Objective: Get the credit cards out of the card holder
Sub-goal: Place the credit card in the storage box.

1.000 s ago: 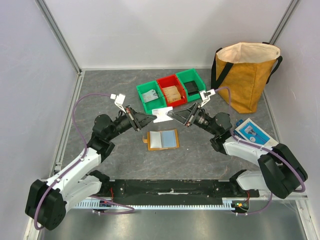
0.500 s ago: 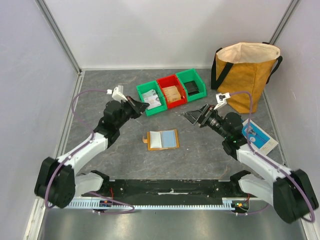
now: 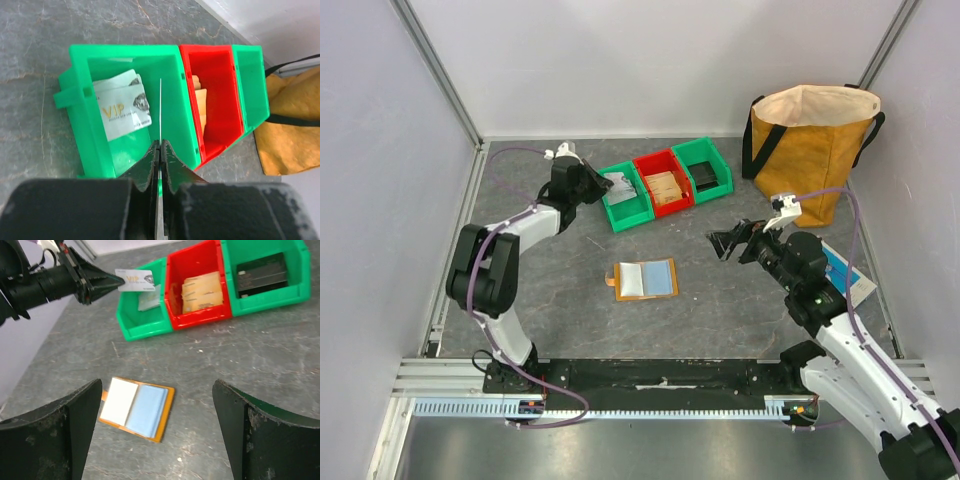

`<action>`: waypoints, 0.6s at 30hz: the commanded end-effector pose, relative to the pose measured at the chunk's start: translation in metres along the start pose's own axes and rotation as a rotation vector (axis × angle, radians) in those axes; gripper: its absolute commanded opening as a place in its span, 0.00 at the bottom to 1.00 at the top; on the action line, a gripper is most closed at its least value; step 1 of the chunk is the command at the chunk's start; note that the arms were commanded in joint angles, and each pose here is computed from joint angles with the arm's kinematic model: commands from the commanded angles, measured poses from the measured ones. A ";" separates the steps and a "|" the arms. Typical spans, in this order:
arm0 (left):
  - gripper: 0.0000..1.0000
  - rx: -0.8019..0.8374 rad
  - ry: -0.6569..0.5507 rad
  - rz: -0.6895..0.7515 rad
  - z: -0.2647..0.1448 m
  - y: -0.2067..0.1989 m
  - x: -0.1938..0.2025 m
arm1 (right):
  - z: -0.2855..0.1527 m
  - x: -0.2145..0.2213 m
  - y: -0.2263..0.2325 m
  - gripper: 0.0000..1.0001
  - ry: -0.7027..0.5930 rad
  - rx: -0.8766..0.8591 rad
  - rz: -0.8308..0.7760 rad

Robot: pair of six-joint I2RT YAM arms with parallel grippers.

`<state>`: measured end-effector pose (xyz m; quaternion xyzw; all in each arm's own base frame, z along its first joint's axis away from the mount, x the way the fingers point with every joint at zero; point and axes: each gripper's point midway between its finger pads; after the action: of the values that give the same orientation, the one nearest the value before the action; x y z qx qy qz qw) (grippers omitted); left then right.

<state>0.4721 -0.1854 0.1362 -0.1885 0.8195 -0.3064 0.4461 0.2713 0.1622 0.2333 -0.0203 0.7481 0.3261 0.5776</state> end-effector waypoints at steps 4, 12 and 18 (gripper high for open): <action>0.07 -0.040 0.030 0.050 0.045 0.001 -0.016 | -0.010 -0.023 -0.012 0.98 -0.017 0.096 -0.124; 0.41 -0.103 0.084 0.098 0.063 0.015 -0.019 | -0.018 -0.030 -0.011 0.98 -0.020 0.115 -0.152; 0.63 -0.168 0.055 0.211 0.033 0.010 -0.046 | -0.030 -0.042 -0.021 0.98 -0.039 0.191 -0.196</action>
<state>0.5286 -0.1853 0.1041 -0.1662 0.8663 -0.2462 0.4017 0.2671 0.1327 0.2374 -0.0384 0.7726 0.2334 0.5891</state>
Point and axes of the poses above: each gripper's point midway between its finger pads, its own z axis out along the fingers, its own y axis along the line the jaws close on, x = y × z, and after that the axes turned 1 degree about z, right-handed
